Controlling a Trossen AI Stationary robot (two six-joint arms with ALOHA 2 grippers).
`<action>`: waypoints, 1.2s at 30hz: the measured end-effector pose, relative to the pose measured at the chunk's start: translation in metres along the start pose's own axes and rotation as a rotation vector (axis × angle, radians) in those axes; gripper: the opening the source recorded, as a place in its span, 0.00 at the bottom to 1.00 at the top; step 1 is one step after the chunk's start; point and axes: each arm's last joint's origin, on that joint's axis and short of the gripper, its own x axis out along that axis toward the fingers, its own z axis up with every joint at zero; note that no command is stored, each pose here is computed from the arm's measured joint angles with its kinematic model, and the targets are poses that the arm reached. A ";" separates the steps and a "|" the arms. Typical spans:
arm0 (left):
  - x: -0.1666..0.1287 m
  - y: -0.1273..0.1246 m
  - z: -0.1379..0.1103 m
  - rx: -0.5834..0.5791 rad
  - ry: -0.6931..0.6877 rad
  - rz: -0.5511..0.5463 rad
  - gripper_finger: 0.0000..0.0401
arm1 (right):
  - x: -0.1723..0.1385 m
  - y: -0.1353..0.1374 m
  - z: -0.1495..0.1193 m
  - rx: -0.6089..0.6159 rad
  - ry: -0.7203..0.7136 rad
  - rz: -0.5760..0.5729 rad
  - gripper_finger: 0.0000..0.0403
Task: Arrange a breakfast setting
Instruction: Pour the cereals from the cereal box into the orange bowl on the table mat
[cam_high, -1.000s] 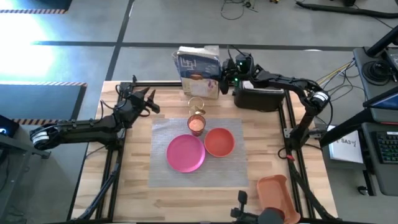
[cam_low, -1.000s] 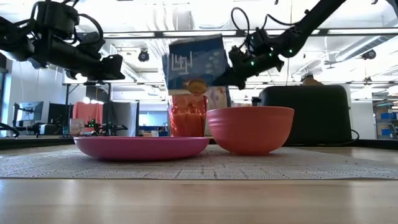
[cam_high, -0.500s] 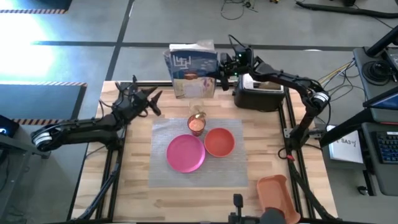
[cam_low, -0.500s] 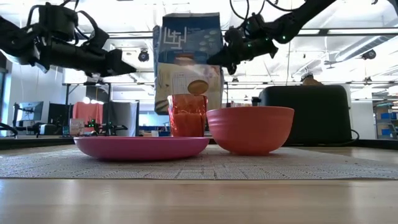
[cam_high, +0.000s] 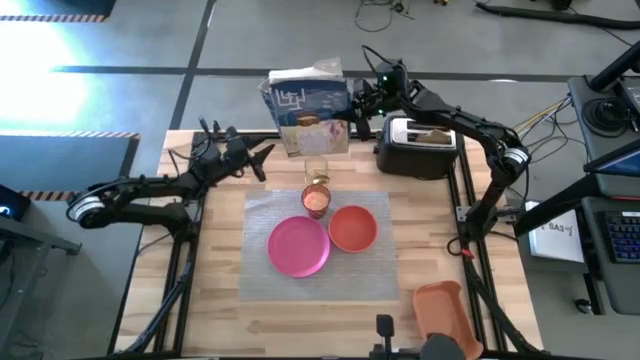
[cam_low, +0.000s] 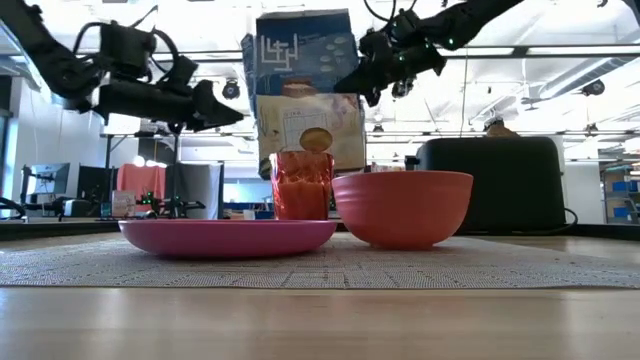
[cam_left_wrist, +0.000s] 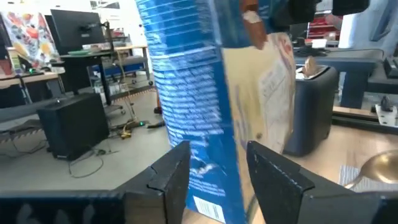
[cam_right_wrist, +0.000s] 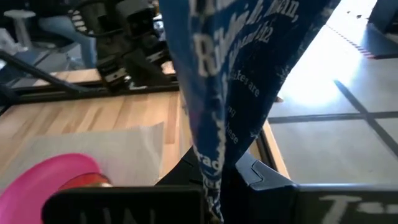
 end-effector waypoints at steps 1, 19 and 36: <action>0.003 0.000 0.001 0.000 0.003 -0.001 0.38 | -0.001 0.001 0.003 -0.005 0.010 0.011 0.02; 0.010 -0.007 0.019 -0.013 -0.104 -0.171 0.61 | -0.006 0.023 0.042 -0.065 0.032 0.079 0.02; 0.012 -0.011 0.026 0.005 -0.125 -0.190 0.61 | -0.003 0.035 0.045 -0.059 0.034 0.148 0.02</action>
